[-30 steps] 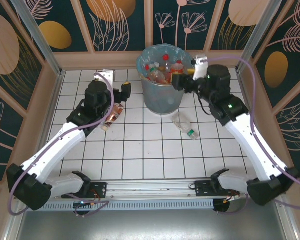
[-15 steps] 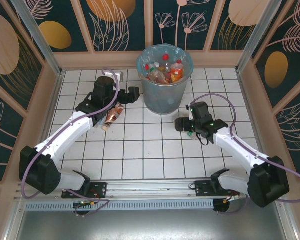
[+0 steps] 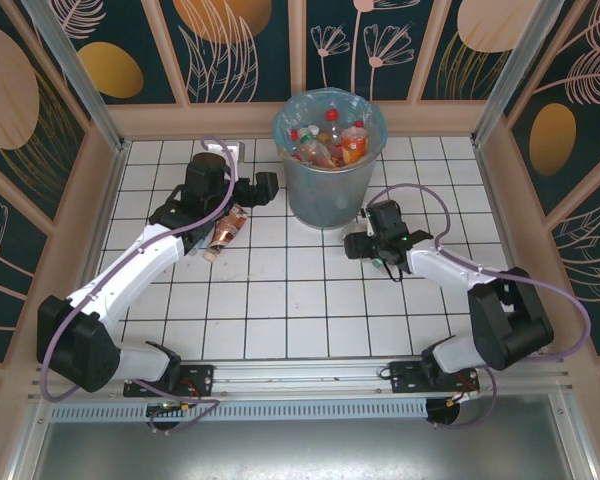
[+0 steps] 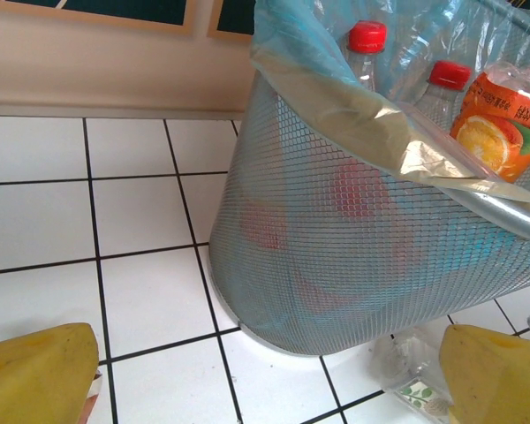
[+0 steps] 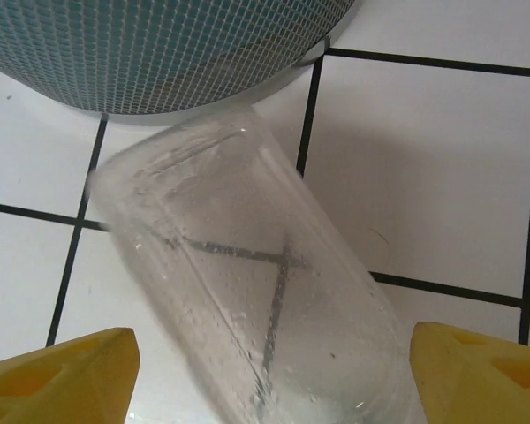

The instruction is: Put the plastic bottles in the bin

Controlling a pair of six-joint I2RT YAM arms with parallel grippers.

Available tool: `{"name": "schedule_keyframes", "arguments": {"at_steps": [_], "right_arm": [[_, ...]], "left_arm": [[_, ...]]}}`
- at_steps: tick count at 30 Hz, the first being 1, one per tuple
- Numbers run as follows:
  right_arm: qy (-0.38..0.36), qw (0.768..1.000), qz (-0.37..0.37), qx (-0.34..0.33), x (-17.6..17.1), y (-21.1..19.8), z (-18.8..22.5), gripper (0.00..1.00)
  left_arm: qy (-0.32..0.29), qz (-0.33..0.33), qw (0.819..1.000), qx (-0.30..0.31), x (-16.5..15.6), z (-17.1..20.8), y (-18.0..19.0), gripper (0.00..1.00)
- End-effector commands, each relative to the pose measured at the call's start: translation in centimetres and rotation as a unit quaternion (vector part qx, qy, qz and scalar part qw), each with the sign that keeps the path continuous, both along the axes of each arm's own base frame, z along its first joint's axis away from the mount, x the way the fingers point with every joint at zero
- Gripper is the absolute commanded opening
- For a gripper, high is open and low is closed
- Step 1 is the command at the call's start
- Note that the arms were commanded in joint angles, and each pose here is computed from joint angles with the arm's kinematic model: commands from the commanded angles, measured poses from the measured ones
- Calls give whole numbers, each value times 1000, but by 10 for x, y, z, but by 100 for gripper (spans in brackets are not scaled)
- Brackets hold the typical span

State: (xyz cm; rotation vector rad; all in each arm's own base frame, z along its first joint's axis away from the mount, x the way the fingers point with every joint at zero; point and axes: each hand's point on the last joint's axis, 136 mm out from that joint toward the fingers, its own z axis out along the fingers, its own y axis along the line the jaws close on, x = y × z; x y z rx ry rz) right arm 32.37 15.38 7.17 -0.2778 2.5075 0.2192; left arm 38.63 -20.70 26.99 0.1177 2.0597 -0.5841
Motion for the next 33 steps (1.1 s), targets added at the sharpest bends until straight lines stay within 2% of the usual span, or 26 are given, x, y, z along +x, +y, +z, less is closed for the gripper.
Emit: {"name": "schedule_keyframes", "arguments": {"at_steps": [1,8,16,20,25,27,31,33], "right_arm": [[11,1000,5,-18,3,0,-10,79],[15,1000,8,-19,6,2,-18,78],[16,1000,8,-22,4,0,-11,56],[22,1000,8,-16,-3,-1,-1,49],[12,1000,23,13,-21,10,37,44],[9,998,55,37,-35,25,58,43],[-20,980,167,107,-63,66,130,42],[-52,971,200,121,-67,76,171,40]], "left_arm": [[-8,8,1000,-4,3,4,1,99],[-4,7,1000,0,4,-2,2,98],[-11,15,1000,7,5,1,6,99],[-24,19,1000,1,3,10,8,98],[-78,15,997,-12,-3,42,11,98],[-100,11,995,-15,-7,55,13,98],[-133,0,991,-24,-16,73,14,98],[-145,-2,989,-29,-20,79,15,99]]}}
